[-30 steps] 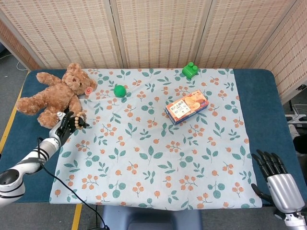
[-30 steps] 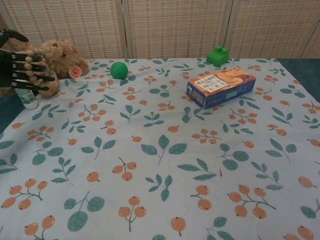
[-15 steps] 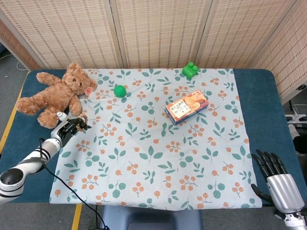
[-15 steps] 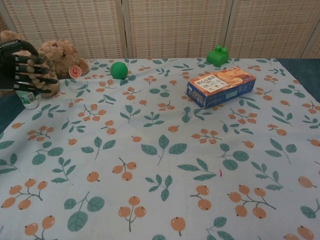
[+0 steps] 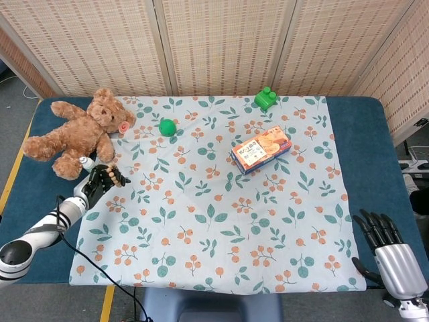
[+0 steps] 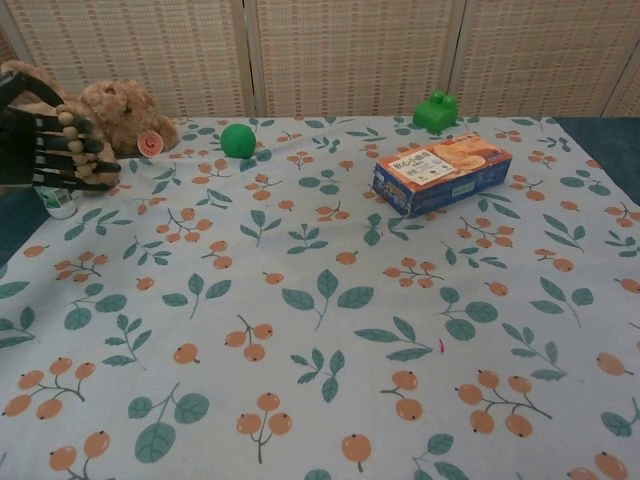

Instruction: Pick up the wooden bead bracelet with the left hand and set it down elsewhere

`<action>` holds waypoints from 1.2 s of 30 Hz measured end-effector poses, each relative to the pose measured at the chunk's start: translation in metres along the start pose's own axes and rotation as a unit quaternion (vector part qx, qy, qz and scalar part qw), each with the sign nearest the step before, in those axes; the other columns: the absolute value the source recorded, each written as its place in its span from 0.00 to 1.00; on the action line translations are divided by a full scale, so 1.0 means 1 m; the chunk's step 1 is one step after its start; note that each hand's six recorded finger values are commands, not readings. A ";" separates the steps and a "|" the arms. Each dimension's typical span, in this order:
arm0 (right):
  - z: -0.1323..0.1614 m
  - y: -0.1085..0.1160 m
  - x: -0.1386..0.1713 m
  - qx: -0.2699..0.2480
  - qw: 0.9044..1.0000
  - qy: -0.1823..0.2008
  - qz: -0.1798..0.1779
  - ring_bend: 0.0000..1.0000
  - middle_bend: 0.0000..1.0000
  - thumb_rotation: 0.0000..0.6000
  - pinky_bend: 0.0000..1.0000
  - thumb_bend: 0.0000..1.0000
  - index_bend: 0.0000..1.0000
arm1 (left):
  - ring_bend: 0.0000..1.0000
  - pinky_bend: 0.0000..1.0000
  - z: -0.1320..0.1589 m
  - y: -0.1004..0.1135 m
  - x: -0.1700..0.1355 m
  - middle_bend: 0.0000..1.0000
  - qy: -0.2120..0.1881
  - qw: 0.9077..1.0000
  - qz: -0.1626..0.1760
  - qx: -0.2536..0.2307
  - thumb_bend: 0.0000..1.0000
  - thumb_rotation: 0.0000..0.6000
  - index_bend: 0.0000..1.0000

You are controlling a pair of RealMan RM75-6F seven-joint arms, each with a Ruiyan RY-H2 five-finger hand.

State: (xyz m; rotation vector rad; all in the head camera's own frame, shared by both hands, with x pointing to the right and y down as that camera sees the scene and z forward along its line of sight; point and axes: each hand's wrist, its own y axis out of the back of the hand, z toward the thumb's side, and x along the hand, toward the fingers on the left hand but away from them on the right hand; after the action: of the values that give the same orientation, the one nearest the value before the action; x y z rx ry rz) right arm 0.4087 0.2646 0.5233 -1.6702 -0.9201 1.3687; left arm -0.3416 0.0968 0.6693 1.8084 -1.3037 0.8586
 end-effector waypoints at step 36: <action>-0.003 0.004 0.003 -0.003 1.000 -0.004 -0.004 0.00 0.00 1.00 0.00 0.20 0.00 | 0.27 0.06 -0.007 -0.032 0.000 0.52 0.006 0.997 -0.074 0.038 0.50 0.00 0.48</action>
State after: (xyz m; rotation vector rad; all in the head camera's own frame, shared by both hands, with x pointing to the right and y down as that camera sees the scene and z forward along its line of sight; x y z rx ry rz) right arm 0.4121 0.2648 0.5192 -1.6634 -0.9357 1.3702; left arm -0.3117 0.1101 0.6671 1.9295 -1.1282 0.8451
